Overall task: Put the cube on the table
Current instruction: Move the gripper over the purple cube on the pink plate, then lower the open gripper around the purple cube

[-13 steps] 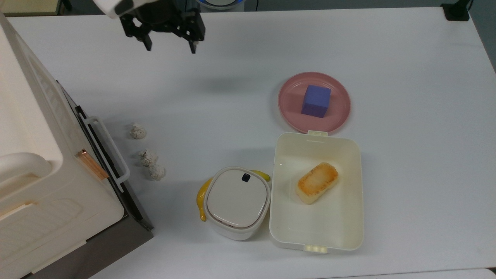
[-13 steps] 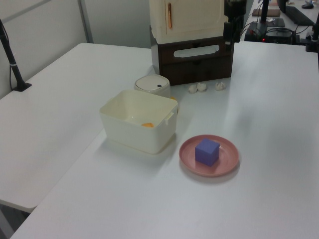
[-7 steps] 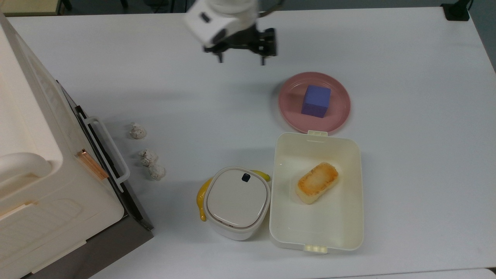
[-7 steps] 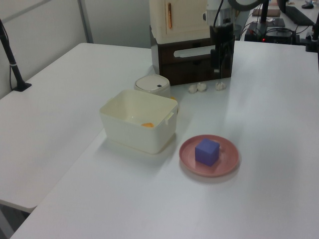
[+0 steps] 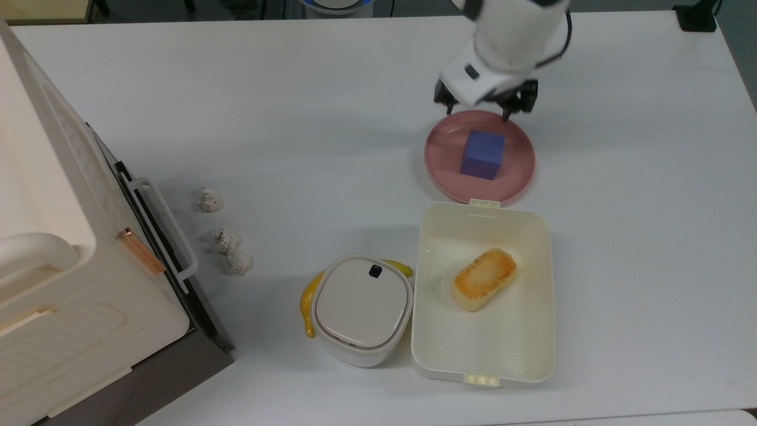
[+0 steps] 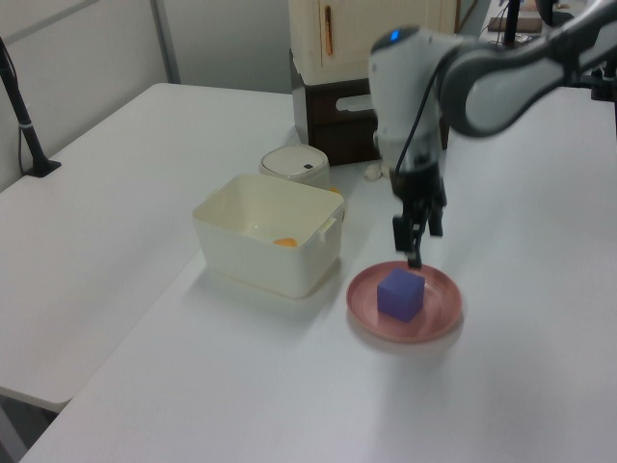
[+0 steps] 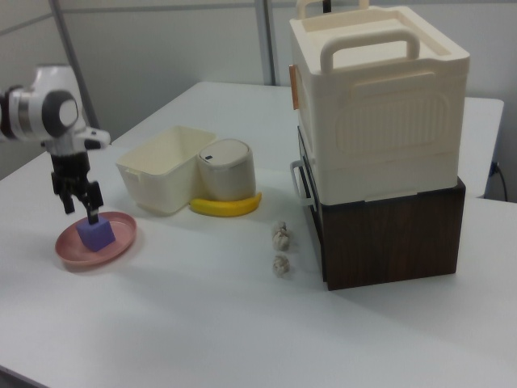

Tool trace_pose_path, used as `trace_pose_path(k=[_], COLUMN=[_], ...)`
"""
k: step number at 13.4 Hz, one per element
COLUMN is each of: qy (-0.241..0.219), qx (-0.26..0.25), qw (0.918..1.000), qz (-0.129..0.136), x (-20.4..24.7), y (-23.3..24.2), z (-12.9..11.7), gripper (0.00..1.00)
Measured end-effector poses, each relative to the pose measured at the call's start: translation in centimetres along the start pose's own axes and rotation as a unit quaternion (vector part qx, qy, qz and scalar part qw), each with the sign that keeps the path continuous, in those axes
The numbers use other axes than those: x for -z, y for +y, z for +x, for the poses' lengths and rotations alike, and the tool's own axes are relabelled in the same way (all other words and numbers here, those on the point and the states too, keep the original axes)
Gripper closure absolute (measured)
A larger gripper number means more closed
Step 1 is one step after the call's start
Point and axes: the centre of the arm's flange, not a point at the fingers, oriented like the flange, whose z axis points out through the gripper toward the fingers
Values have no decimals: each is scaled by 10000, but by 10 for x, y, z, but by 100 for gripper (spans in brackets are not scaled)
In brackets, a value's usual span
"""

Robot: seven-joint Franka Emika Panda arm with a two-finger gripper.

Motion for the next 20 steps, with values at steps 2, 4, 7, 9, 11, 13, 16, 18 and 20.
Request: trace_pose_path(k=[2, 4, 7, 9, 11, 13, 16, 18, 20], qy=[51, 56, 176, 288, 290, 300, 361, 436, 452], qx=[-91, -107, -233, -349, -407, -468, -482, -517, -591], qw=[9998, 9997, 9994, 9989, 9987, 9984, 9982, 9977, 9972], qz=[-171, -217, -159, -95, -97, -112, -75, -20, -4], x=[-44, -60, -48, -34, -35, -35, -28, -19, -17], y=[-18, -23, -22, -12, -9, -12, -15, -13, -13], z=[11, 14, 20, 28, 31, 29, 30, 34, 35], gripper=[0, 6, 32, 66, 63, 32, 0, 0, 0])
